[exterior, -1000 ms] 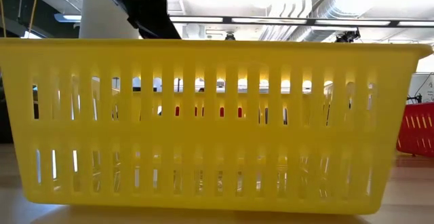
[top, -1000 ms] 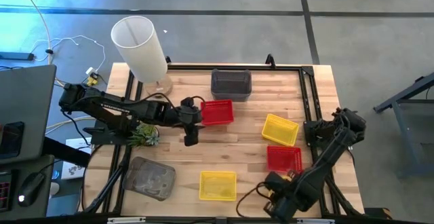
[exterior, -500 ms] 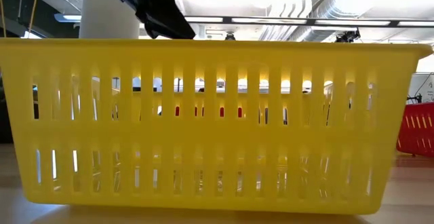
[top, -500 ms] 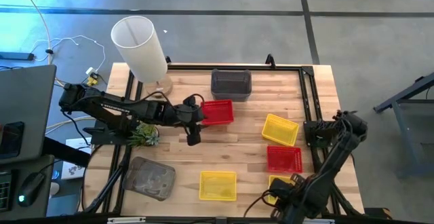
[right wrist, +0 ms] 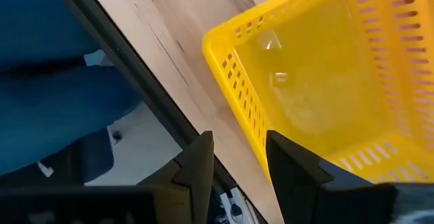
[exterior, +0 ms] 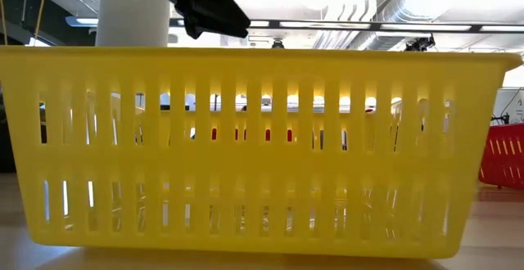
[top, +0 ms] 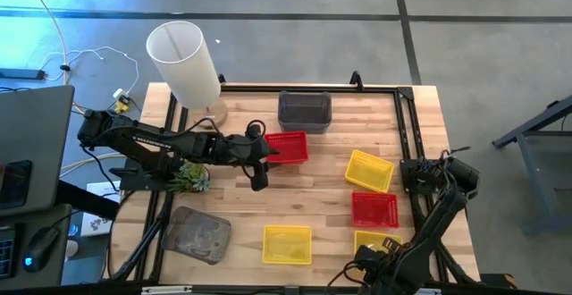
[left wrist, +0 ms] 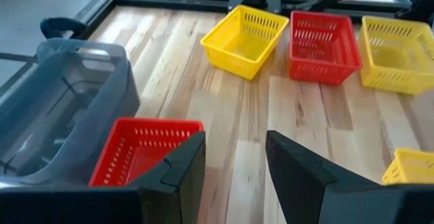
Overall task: Stack baskets by color
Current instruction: Stack the bottom right yellow bin on the top yellow bin
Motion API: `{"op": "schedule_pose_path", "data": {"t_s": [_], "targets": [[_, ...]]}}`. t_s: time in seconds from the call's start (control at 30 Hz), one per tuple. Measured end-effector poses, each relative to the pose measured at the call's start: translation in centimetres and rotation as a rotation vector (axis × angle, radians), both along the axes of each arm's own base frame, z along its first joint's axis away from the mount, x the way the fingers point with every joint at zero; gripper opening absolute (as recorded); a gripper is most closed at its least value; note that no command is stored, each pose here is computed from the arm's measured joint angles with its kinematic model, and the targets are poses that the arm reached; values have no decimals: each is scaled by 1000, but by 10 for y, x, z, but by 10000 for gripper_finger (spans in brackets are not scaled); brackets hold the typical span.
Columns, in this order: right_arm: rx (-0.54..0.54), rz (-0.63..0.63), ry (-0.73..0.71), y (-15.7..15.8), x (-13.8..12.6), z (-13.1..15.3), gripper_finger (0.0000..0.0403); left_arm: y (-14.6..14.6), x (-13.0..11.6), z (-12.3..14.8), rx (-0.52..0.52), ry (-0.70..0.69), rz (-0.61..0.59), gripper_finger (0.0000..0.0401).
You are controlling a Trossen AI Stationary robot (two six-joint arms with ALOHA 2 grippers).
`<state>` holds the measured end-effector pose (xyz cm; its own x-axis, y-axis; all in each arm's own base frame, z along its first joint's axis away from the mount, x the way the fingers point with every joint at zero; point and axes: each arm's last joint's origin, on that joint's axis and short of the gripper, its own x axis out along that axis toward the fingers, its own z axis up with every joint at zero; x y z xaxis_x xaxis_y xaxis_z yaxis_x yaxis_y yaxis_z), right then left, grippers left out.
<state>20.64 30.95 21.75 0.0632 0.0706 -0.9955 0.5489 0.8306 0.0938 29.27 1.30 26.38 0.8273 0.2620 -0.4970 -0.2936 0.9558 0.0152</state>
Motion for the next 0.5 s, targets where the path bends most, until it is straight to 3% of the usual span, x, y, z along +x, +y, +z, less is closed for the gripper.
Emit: {"op": "schedule_pose_path", "data": {"t_s": [0.5], "targets": [[-60, 8, 78, 10, 0, -31, 124, 0, 2, 3, 2, -42, 2, 141]]}}
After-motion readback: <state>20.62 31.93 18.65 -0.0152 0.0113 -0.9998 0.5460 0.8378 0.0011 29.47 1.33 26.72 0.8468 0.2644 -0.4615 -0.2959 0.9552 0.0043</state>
